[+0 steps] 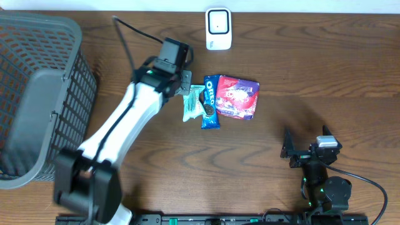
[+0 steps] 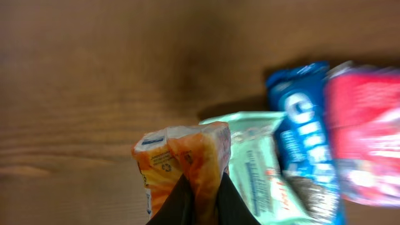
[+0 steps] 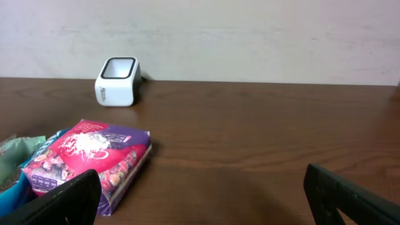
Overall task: Scan the item barcode
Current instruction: 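Carry the orange tissue box toward the other items on the table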
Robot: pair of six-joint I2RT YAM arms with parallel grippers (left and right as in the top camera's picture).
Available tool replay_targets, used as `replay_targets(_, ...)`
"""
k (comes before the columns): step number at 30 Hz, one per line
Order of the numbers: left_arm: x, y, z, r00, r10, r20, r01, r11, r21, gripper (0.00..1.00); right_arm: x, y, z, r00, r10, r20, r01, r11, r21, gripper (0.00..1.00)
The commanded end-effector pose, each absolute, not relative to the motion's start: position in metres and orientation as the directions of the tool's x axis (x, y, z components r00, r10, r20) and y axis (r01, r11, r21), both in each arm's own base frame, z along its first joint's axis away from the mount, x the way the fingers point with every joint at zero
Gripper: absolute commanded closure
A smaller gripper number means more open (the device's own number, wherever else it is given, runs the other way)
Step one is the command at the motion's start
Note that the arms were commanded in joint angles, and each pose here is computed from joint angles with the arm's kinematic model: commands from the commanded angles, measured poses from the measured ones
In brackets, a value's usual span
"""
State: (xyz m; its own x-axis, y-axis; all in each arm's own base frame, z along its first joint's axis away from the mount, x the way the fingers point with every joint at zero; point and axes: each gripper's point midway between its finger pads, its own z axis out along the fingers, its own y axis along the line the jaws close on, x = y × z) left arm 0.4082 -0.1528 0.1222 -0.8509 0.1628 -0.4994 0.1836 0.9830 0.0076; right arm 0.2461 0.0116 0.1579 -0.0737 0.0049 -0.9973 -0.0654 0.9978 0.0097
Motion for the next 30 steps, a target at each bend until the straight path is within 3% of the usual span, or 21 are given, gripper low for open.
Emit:
replay_targets(1, 0.409, -0.150, 0.082, -0.892, 0.175, -0.418, 0.165, 0.985, 0.058, 0.93, 0.246, 0.013, 0.157, -0.075, -0.009, -0.997, -0.070, 0.998, -0.004, 0.01)
replay_targets(3, 0.408, -0.149, 0.067, -0.905, 0.180, -0.385, 0.168, 0.984, 0.067, 0.90, 0.246, 0.013, 0.157, -0.075, -0.009, -0.997, -0.070, 0.998, -0.004, 0.01)
replay_targets(4, 0.407, -0.149, 0.063, -0.908, 0.182, -0.377, 0.168, 0.983, 0.069, 0.65, 0.246, 0.013, 0.157, -0.075, -0.009, -0.997, -0.070, 0.998, -0.004, 0.01)
replay_targets(5, 0.407, -0.149, 0.060, -0.910, 0.183, -0.371, 0.169, 0.983, 0.071, 0.47, 0.246, 0.013, 0.156, -0.075, -0.009, -0.997, -0.070, 0.998, -0.004, 0.01)
replay_targets(9, 0.409, -0.150, 0.069, -0.903, 0.180, -0.391, 0.167, 0.984, 0.066, 0.22, 0.246, 0.013, 0.157, -0.075, -0.009, -0.997, -0.070, 0.998, -0.004, 0.01)
replay_targets(12, 0.411, -0.150, 0.099, -0.877, 0.167, -0.450, 0.162, 0.986, 0.049, 0.17, 0.246, 0.013, 0.157, -0.075, -0.009, -0.997, -0.070, 0.998, -0.004, 0.01)
replay_targets(16, 0.400, -0.145, 0.165, -0.821, 0.101, -0.562, 0.126, 0.992, -0.006, 0.02, 0.246, 0.013, 0.157, -0.075, -0.009, -0.997, -0.070, 0.998, -0.004, 0.01)
replay_targets(20, 0.369, -0.131, 0.217, -0.787, 0.080, -0.612, 0.122, 0.992, -0.026, 0.02, 0.246, 0.013, 0.157, -0.075, -0.009, -0.997, -0.070, 0.998, -0.004, 0.01)
replay_targets(24, 0.329, -0.114, 0.220, -0.837, 0.102, -0.538, 0.121, 0.993, 0.000, 0.02, 0.246, 0.013, 0.157, -0.075, -0.009, -0.997, -0.070, 0.998, -0.004, 0.01)
replay_targets(30, 0.305, -0.104, 0.204, -0.892, 0.126, -0.434, 0.125, 0.992, 0.031, 0.02, 0.246, 0.013, 0.157, -0.075, -0.009, -0.997, -0.070, 0.998, -0.004, 0.01)
